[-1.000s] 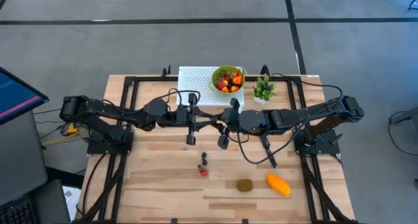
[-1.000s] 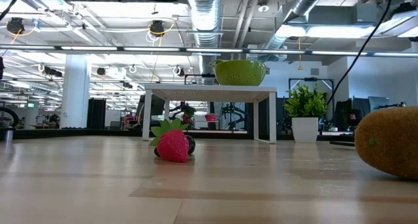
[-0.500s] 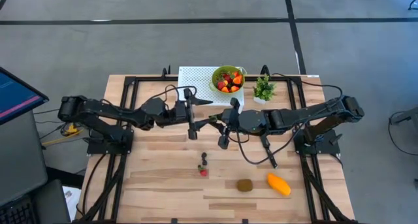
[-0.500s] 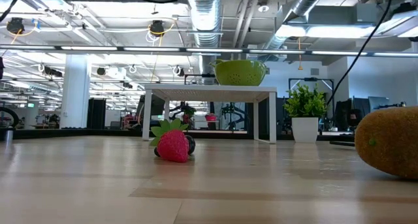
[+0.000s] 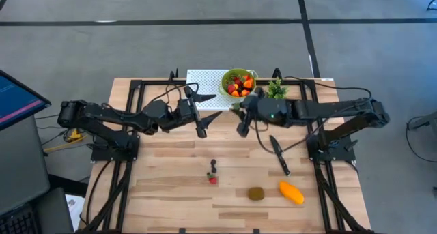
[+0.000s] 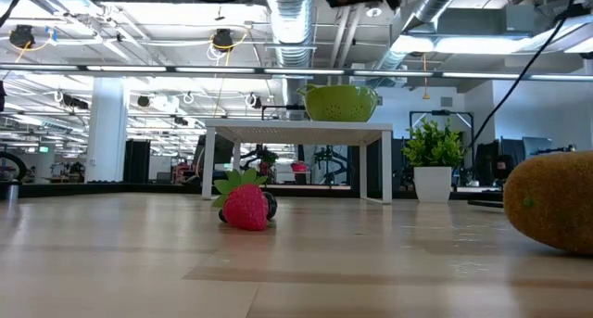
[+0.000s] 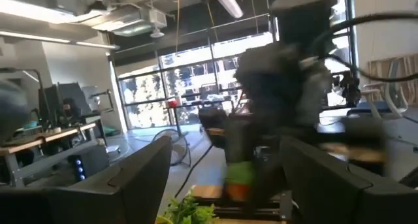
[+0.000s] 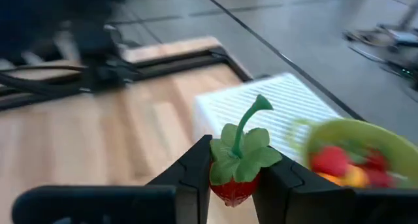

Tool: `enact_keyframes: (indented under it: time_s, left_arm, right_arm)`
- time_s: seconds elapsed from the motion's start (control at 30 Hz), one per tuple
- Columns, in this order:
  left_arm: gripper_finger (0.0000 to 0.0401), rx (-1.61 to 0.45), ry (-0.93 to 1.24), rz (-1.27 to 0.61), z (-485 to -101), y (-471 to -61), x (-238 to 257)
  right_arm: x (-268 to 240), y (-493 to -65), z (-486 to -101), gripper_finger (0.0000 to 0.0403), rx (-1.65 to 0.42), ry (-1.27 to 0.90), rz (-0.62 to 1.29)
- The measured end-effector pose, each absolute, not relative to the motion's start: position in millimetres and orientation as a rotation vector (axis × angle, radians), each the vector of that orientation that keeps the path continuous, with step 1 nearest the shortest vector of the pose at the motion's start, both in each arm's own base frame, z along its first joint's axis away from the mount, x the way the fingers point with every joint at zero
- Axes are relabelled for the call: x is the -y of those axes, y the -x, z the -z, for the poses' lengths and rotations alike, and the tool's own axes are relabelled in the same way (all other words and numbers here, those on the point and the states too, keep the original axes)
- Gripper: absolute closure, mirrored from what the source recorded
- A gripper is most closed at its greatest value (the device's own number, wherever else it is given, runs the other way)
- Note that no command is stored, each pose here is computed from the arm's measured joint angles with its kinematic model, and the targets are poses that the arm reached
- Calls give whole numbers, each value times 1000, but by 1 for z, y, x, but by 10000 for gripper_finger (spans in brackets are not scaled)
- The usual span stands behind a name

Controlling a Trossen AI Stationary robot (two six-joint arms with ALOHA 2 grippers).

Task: Pick & Place Fruit
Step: Put the red strawberry into the green strainer bowl

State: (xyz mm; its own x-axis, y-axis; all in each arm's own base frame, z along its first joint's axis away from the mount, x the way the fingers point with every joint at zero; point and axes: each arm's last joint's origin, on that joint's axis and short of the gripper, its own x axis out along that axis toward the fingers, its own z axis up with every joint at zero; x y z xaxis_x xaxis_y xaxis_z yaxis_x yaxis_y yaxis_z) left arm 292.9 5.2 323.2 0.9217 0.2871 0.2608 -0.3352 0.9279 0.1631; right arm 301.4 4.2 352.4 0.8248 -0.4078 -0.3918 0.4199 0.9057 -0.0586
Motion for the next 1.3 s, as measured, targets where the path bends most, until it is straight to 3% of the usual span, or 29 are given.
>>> enact_keyframes:
  time_s: [0.3, 0.7, 0.87, 1.3]
  left_arm:
    - [121, 238, -206, -324, -324, -293, -5]
    - [121, 235, -207, -323, -323, -293, -5]
    - [121, 231, -208, -322, -323, -293, -5]
    - [121, 222, -209, -321, -322, -293, -5]
  right_arm:
    - [60, -279, -354, 325, -492, -60, 655]
    - [127, -282, -337, 325, -495, -223, 653]
    - [141, -291, -318, 325, -560, -251, 653]
    - [146, -292, -315, 307, -557, -267, 668]
